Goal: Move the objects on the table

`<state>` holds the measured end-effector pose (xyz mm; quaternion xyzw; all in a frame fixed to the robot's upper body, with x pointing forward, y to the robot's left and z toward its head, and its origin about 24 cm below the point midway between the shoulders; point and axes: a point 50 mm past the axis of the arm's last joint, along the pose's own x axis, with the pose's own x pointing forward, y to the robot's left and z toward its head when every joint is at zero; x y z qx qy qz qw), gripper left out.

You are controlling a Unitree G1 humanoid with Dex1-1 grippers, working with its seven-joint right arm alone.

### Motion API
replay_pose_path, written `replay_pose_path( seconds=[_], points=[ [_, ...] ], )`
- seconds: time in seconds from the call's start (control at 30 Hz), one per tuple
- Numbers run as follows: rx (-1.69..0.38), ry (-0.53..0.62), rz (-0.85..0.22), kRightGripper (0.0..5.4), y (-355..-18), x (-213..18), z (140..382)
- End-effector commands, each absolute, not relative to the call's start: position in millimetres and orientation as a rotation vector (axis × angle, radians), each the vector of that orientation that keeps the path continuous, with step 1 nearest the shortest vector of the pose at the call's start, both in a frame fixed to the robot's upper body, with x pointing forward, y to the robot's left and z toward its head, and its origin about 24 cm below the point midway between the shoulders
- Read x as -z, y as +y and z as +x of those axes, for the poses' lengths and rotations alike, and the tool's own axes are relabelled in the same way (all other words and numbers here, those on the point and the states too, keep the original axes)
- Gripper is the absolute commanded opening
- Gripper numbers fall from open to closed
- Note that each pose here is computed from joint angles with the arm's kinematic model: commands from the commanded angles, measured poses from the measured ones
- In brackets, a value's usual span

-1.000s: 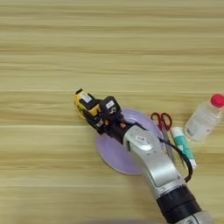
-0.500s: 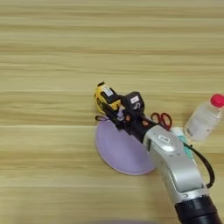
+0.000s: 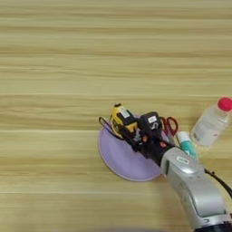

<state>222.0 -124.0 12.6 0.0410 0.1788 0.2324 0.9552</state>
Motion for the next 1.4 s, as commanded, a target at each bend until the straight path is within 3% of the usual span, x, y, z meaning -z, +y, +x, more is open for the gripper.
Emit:
replay_pose_path(
  seconds=[0.03,0.13,0.77,1.3,1.4],
  points=[
    [-0.463,0.272,0.132,2.51,-127,-37,232],
    [-0.442,0.315,0.192,2.51,-130,-33,232],
    [-0.328,0.533,0.312,2.5,-143,-8,232],
    [-0.321,0.572,0.243,2.5,-146,0,231],
    [-0.323,0.555,0.202,2.97,-146,-1,231]
  ],
)
